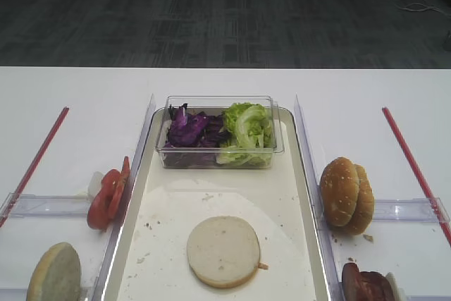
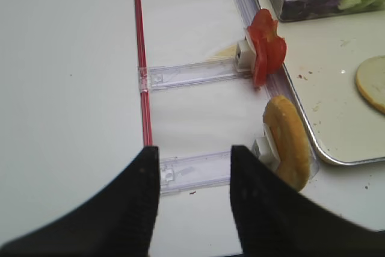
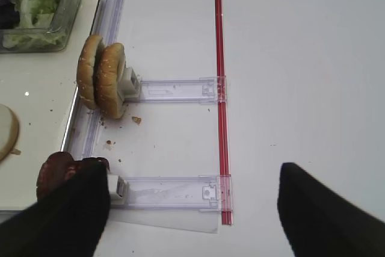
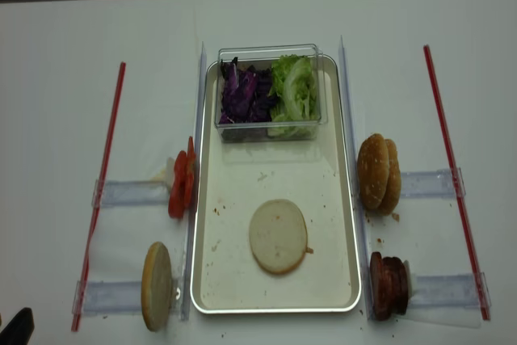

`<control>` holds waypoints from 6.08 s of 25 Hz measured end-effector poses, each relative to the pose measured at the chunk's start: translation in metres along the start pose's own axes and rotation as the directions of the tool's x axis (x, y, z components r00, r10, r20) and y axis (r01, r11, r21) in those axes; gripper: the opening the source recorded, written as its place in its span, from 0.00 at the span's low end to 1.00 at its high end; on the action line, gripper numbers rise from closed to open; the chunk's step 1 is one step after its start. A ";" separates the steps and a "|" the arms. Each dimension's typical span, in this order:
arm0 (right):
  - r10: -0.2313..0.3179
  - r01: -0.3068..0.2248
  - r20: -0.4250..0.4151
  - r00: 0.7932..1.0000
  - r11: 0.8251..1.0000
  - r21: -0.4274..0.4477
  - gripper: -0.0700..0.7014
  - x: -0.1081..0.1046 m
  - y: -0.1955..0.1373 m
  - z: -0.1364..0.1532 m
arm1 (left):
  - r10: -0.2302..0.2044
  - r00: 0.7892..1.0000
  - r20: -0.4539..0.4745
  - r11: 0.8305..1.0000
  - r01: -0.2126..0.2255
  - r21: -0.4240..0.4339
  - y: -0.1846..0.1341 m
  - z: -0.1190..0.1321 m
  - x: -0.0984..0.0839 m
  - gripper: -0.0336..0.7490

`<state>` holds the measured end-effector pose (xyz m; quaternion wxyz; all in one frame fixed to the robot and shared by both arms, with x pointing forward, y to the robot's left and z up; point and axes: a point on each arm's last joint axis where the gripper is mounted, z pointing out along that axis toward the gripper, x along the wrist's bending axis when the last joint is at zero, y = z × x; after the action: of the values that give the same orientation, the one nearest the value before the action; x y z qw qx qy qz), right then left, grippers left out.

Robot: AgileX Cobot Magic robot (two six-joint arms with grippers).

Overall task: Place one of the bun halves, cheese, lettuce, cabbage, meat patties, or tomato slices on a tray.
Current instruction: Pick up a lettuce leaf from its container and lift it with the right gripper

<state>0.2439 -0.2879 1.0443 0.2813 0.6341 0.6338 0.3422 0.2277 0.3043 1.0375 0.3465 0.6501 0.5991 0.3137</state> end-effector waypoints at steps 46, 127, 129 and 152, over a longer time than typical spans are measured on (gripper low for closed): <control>0.031 -0.018 -0.028 0.999 0.922 0.388 0.81 -0.022 0.291 0.218 | 0.000 1.000 0.000 1.000 0.000 0.000 0.000 0.000 0.000 0.39; 0.040 0.108 -0.198 0.979 0.724 0.682 0.58 0.194 0.160 0.399 | 0.000 1.000 0.000 1.000 0.000 0.000 0.000 0.000 0.000 0.39; 0.034 0.116 -0.201 0.979 0.720 0.684 0.49 0.194 0.159 0.398 | 0.000 1.000 0.000 1.000 0.000 0.000 0.000 0.000 0.000 0.39; 0.016 0.141 -0.208 0.978 0.682 0.717 0.16 0.196 0.170 0.388 | 0.000 1.000 0.000 1.000 0.000 0.000 0.000 0.000 0.000 0.39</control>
<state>0.6471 -0.0689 0.9579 -0.0465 0.6341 0.7634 0.1137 0.2277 0.3043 1.0375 0.3465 0.6501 0.5991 0.3137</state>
